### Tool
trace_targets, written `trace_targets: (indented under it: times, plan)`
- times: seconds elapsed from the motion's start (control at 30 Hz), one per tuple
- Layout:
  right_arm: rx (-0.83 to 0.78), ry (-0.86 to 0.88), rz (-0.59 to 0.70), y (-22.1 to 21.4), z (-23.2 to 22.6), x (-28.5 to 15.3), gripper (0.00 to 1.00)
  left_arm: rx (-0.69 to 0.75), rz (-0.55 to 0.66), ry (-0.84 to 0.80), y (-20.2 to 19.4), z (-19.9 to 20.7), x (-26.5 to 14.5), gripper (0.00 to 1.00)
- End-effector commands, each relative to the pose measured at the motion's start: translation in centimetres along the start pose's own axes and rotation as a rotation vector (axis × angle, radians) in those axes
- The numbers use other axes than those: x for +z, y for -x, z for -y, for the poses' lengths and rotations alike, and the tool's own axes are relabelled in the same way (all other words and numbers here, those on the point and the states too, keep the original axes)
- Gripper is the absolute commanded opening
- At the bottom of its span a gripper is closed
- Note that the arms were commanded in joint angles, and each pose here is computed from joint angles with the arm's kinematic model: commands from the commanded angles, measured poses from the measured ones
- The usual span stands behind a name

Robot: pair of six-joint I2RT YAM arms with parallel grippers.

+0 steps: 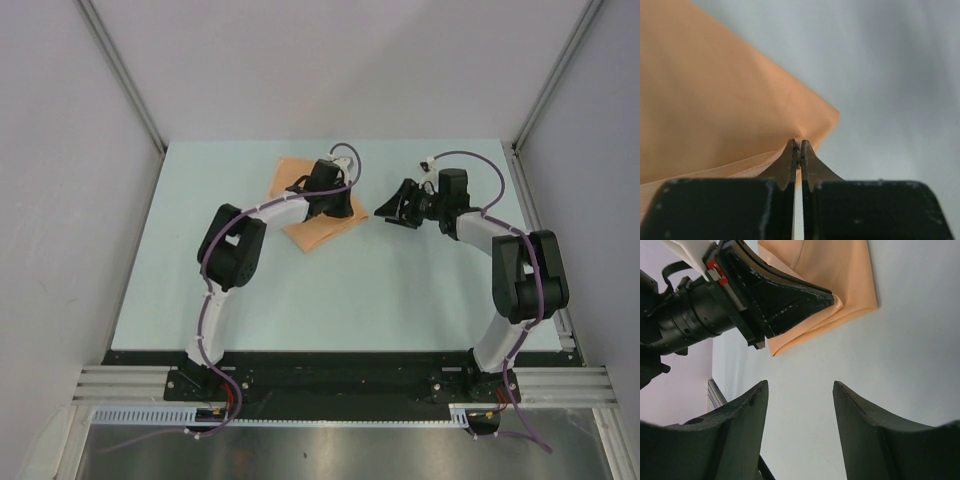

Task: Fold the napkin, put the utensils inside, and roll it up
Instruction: Fold the napkin

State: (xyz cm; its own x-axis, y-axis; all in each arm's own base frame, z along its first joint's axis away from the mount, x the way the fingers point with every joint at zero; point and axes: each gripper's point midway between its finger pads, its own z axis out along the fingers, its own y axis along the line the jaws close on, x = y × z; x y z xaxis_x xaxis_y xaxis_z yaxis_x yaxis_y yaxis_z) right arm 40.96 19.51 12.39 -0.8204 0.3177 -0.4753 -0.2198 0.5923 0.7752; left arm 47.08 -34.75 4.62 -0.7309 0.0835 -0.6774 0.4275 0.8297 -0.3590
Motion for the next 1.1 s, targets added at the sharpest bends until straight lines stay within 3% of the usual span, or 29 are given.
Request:
trace_targets:
  times: [0.0, 0.07, 0.1, 0.2, 0.3, 0.5, 0.8, 0.93, 1.07]
  plan:
    - [-0.037, 0.035, 0.028, 1.6, -1.0, 0.0, 0.6, 0.069, -0.014, -0.075, 0.2, 2.4, 0.1, 0.06]
    - [-0.047, 0.036, 0.033, 1.9, -1.3, -0.1, 0.6, 0.068, -0.019, -0.087, 0.4, 2.9, -0.4, 0.3]
    - [-0.049, 0.031, 0.034, 2.0, -1.2, -0.1, 0.6, 0.066, -0.013, -0.078, 0.7, 2.9, -0.7, 0.56]
    - [-0.067, 0.031, 0.042, 2.7, -1.6, -0.1, 0.6, 0.073, 0.047, -0.048, 2.8, 3.2, -3.1, 0.77]
    - [-0.077, 0.029, 0.046, 3.3, -1.7, 0.2, 0.6, 0.08, 0.122, -0.017, 5.4, 3.3, -6.2, 0.91]
    - [-0.092, 0.027, 0.025, 3.9, -1.4, 1.7, 0.6, -0.006, 0.199, 0.029, 7.5, 0.5, -11.5, 0.97]
    - [-0.221, 0.006, -0.079, 3.1, -2.2, 6.1, 0.6, -0.232, 0.179, 0.285, 4.1, -11.7, -14.6, 0.97]
    - [-0.294, -0.053, -0.146, 2.9, -2.0, 9.0, 0.6, -0.32, 0.15, 0.408, 2.5, -16.8, -14.8, 0.92]
    - [-0.327, -0.157, -0.158, 3.8, 0.2, 11.1, 0.6, -0.357, 0.128, 0.433, 1.4, -18.7, -13.9, 0.81]
